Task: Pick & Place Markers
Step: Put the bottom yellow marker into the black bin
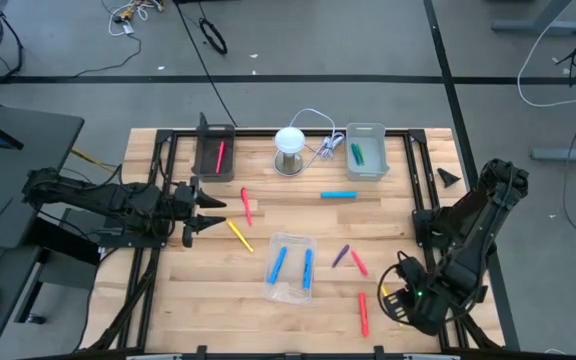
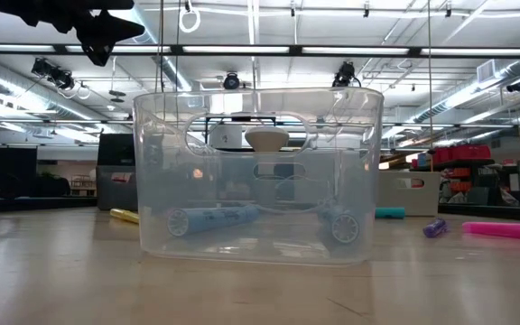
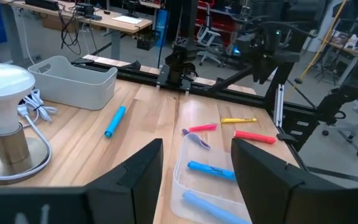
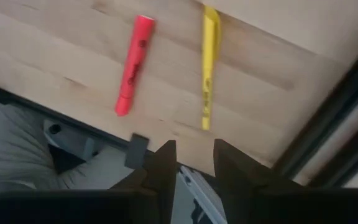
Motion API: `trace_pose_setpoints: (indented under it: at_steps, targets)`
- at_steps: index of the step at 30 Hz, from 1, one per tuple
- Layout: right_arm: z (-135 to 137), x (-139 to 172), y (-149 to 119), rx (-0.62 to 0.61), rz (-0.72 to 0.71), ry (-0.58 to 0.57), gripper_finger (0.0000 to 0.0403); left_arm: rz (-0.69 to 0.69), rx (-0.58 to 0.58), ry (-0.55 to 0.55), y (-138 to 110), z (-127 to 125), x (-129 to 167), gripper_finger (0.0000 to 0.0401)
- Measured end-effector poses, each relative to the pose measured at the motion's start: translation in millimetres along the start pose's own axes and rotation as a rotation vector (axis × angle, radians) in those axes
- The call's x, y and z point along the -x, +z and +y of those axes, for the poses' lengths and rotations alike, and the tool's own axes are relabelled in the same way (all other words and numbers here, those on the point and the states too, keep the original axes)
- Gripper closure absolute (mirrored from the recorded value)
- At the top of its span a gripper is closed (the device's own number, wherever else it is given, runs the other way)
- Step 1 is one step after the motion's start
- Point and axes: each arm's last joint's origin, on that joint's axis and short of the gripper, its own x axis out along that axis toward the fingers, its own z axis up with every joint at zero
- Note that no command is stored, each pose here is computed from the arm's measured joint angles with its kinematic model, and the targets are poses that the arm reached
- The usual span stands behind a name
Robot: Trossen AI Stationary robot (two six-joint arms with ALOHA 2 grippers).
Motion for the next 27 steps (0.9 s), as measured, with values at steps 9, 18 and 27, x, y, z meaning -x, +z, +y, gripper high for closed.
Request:
trace_pose_setpoints:
  at_steps: [9, 18, 27]
  targets:
    - [0, -12, -6, -0.063, -0.011, -0.072, 0.0295, 0.0, -0.001, 0.0, 0, 0, 0, 0.0204]
    - [14, -48, -6, -0.023, -0.009, -0.228, 0.0295, 0.0, -0.012, 0.0, 0, 0, 0, 0.0204]
    - [29, -81, -4, 0.027, 0.028, -0.288, 0.0296, 0.003, -0.008, -0.011, 0, 0, 0, 0.0204]
